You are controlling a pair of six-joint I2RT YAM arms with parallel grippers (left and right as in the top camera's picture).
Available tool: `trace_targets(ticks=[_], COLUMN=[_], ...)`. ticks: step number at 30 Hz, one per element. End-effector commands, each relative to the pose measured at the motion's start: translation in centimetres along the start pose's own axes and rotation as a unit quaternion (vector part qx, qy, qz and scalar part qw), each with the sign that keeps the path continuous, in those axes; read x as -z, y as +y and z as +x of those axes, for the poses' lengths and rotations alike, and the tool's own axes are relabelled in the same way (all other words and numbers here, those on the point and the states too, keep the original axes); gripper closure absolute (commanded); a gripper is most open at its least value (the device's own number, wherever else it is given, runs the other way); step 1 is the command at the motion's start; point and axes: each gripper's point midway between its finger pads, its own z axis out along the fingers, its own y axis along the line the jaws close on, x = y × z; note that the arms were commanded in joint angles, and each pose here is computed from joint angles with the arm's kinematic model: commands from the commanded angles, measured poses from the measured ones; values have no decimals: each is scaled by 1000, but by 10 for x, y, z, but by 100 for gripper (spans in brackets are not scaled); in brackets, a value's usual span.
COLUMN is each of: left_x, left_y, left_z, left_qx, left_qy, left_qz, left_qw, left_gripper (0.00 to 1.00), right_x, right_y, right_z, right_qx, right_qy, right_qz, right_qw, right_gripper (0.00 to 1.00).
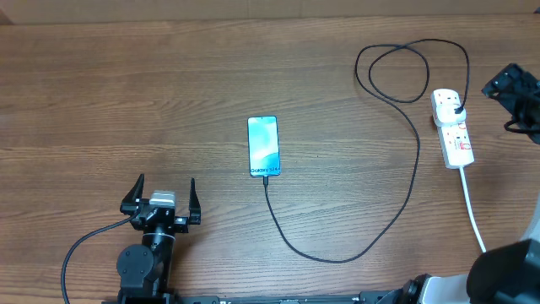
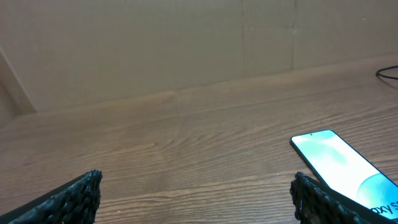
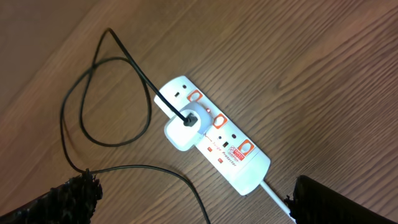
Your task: Plug charger to phone and switch on socket
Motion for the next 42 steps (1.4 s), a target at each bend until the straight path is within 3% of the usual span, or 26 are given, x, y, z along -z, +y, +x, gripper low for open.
trace_targets(ticks=[1,11,21,42], left_x=[0,0,0,0], left_y=[1,1,1,1], left_z=[0,0,0,0], left_qx=[-9,-9,-9,-9], left_qy=[-3,-3,-3,-3], left_qz=[-5,-4,-5,-5], left_qw=[1000,1000,1000,1000], left_gripper=[0,0,0,0], right_x=[33,54,40,-19], right_y=[14,69,117,60], right_z=[-11,12,71,167], right_qx=[14,75,148,157], right_qy=[-42,-46,11,143], right_qz=[-23,-73,-105,-36], right_qw=[999,993,983,976], right_gripper=[0,0,0,0])
